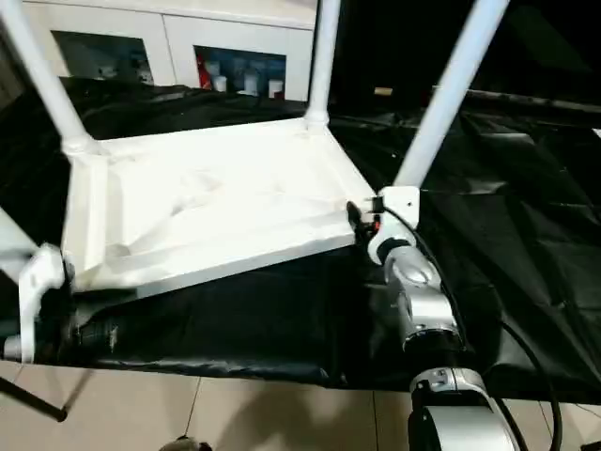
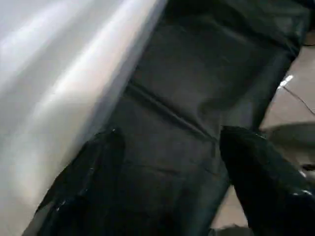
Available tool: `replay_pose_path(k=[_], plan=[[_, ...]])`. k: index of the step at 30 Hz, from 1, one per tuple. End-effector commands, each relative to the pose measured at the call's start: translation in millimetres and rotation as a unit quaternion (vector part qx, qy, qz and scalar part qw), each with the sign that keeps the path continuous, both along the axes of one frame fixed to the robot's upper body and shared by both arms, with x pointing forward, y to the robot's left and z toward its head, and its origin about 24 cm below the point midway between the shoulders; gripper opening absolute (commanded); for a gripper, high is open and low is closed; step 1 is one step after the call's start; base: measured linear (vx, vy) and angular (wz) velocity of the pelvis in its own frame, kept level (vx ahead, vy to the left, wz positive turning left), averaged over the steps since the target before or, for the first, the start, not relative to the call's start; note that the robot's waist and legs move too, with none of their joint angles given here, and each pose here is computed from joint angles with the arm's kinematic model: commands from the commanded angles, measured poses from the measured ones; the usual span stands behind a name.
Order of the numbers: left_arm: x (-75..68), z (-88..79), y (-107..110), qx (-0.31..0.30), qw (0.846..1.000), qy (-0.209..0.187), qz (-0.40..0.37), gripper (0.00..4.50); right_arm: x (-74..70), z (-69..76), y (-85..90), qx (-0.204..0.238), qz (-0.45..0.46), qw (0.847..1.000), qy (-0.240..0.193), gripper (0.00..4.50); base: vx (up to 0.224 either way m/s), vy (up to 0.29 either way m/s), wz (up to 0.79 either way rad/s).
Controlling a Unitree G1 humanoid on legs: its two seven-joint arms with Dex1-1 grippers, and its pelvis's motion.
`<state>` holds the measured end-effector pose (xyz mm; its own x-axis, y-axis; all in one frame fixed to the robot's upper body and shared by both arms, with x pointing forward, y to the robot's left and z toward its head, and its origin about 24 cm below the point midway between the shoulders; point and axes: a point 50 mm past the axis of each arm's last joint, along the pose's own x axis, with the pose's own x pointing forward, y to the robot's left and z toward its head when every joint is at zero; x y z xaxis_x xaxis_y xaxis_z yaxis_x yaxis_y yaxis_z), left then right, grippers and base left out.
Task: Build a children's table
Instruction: Rotate table base
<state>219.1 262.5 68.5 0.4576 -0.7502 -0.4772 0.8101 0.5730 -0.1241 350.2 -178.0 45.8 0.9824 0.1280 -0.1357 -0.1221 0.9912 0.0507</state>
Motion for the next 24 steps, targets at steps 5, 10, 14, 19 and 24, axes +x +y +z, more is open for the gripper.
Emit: replay_pose_path(k=[5, 10, 14, 19, 24], plan=[[-5.2, 7.1, 22.1, 0.016, 0.999, -0.019, 0.036, 4.20, -1.5, -2.9, -32.4, -0.006, -0.065, 0.998, 0.004, 3.14, 0.000, 0.000, 0.00], [-18.2, 11.8, 39.2, 0.005, 0.999, -0.014, 0.048, 4.46, -5.5, -4.6, -28.8, -0.005, -0.038, 0.999, 0.000, 3.14, 0.000, 0.000, 0.00], [-26.3, 25.8, 61.9, -0.001, 0.997, -0.016, 0.075, 4.46, -17.0, -12.0, -17.0, -0.002, 0.033, 0.999, 0.006, 3.14, 0.000, 0.000, 0.00], [-28.8, 45.3, 80.5, 0.010, 0.993, -0.049, 0.107, 4.46, -37.7, -19.3, -14.9, -0.023, 0.092, 0.995, 0.020, 3.14, 0.000, 0.000, 0.00], [-24.9, 61.3, 86.3, -0.008, 0.987, -0.102, 0.124, 4.46, -55.6, -23.0, -32.0, -0.033, 0.067, 0.997, 0.036, 3.14, 0.000, 0.000, 0.00]])
